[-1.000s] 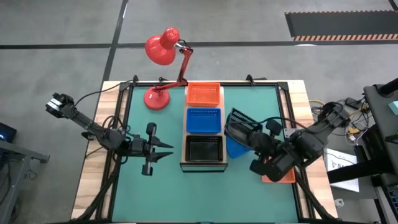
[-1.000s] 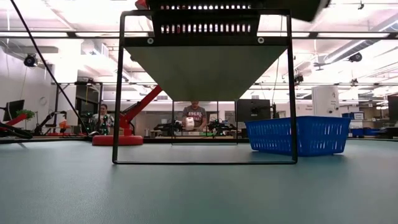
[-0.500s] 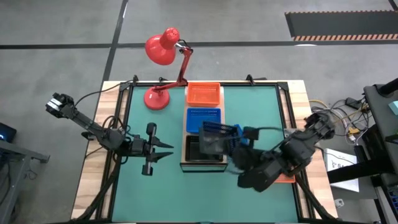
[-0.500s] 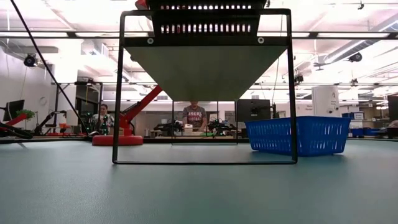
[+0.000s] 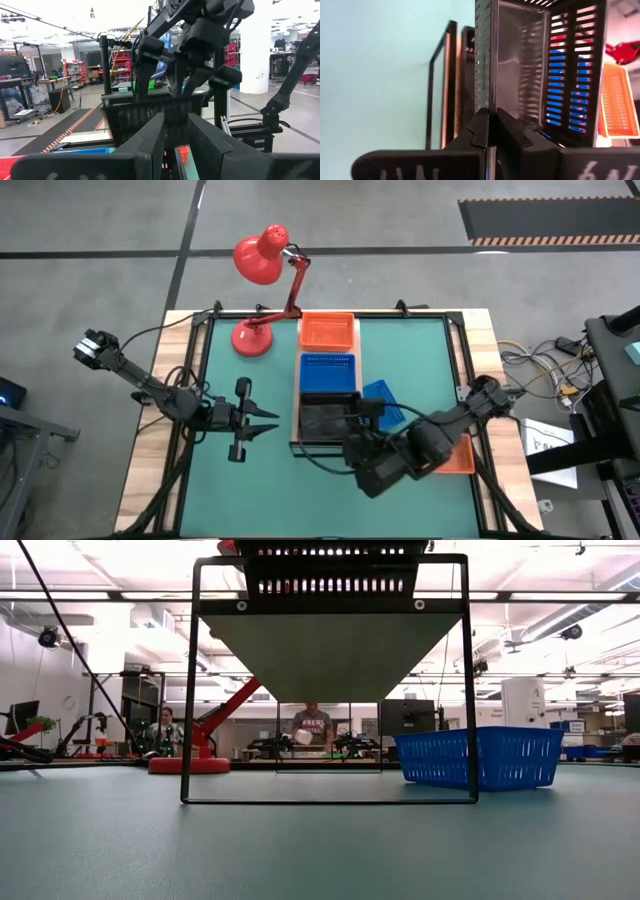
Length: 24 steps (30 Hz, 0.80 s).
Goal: Stack baskets on shelf by color
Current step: Stack the black bin on top of the black bins on the shelf
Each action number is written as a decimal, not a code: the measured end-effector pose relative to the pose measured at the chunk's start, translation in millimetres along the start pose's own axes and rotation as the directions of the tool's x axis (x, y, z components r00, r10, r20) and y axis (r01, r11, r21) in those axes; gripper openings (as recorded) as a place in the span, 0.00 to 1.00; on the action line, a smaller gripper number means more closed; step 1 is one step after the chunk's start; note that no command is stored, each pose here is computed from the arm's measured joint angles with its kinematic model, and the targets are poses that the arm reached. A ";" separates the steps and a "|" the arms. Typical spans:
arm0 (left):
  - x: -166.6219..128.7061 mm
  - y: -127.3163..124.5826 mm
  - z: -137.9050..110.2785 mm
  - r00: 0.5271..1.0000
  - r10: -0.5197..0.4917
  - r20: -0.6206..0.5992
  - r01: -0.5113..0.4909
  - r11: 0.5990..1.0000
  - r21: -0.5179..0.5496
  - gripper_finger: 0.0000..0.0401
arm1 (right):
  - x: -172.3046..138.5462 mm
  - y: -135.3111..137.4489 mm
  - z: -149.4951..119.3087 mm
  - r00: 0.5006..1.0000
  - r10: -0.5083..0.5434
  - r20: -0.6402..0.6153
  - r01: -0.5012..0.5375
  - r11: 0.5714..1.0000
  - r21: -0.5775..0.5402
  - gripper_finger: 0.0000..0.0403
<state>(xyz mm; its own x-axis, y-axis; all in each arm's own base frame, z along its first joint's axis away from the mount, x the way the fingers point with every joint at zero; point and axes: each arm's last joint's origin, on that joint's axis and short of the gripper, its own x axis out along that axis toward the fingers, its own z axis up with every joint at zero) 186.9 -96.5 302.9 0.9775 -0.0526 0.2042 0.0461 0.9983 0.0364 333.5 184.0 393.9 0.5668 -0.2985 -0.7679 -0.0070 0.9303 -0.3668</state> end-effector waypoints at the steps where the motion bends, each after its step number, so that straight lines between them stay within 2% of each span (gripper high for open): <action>1: 0.0 0.0 0.0 1.000 0.000 0.000 0.000 1.000 -0.001 0.17 | 4.6 -1.4 1.0 1.000 -0.002 -0.012 0.002 1.000 0.006 0.03; 11: -2.8 -4.9 1.5 1.000 -0.024 0.003 0.024 1.000 -0.012 0.17 | 38.4 -19.0 2.5 0.987 0.039 -0.157 -0.027 0.997 0.075 0.03; 24: -4.8 -5.4 4.3 0.999 -0.032 0.009 0.032 0.999 0.010 0.17 | 44.6 -18.5 4.8 0.985 0.064 -0.159 -0.050 0.994 0.093 0.03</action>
<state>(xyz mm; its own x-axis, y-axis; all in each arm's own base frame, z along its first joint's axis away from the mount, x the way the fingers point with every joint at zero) 181.1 -101.8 305.9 0.9737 -0.0851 0.2115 0.0755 0.9957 0.0532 362.9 154.5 369.0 0.4269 -0.2684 -0.8636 0.0412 0.9597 -0.2779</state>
